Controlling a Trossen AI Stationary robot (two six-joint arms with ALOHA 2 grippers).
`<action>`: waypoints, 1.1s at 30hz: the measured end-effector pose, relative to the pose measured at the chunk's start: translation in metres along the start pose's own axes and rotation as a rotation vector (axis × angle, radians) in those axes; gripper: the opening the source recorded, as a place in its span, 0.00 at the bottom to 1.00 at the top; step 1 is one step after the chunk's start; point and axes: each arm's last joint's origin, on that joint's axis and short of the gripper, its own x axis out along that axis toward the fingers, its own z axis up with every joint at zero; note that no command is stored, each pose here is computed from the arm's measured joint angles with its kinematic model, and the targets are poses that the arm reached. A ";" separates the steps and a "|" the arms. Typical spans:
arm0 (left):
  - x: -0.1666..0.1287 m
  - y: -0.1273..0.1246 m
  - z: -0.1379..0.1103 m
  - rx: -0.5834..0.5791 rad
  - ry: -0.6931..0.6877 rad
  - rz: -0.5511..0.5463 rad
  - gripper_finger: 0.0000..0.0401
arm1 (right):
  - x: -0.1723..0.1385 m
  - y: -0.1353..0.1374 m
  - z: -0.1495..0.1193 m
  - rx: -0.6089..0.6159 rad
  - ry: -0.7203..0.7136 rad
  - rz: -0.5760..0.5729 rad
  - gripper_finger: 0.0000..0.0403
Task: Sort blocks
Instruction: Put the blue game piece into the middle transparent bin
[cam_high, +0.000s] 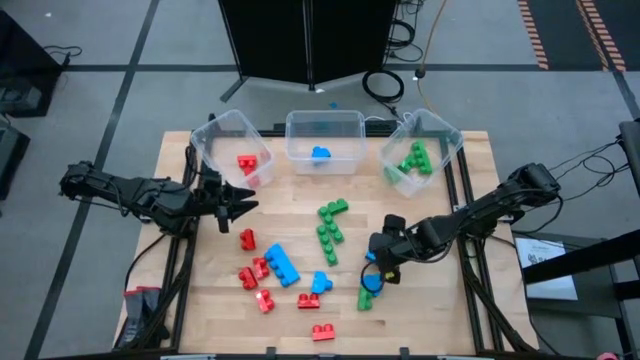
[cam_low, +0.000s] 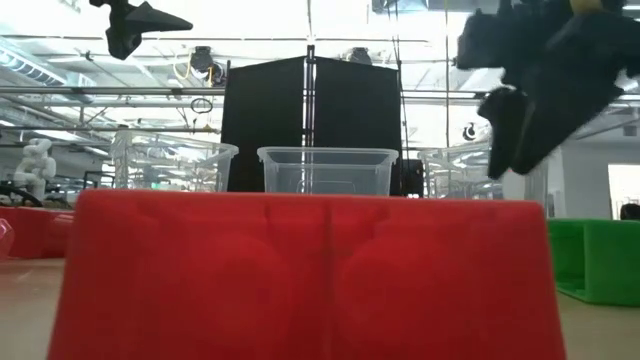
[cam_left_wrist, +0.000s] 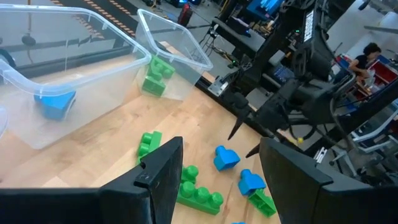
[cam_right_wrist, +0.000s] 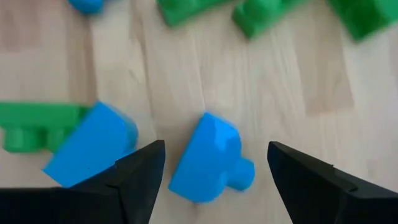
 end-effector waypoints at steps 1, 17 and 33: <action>0.000 0.000 0.000 0.000 0.000 0.000 0.52 | -0.001 0.000 0.004 -0.012 -0.017 0.006 0.69; 0.003 -0.001 -0.002 0.007 0.009 0.007 0.52 | 0.031 -0.004 0.008 -0.011 0.109 0.077 0.69; 0.003 -0.001 -0.002 0.007 0.010 0.007 0.52 | 0.068 0.000 0.000 0.030 0.212 0.018 0.69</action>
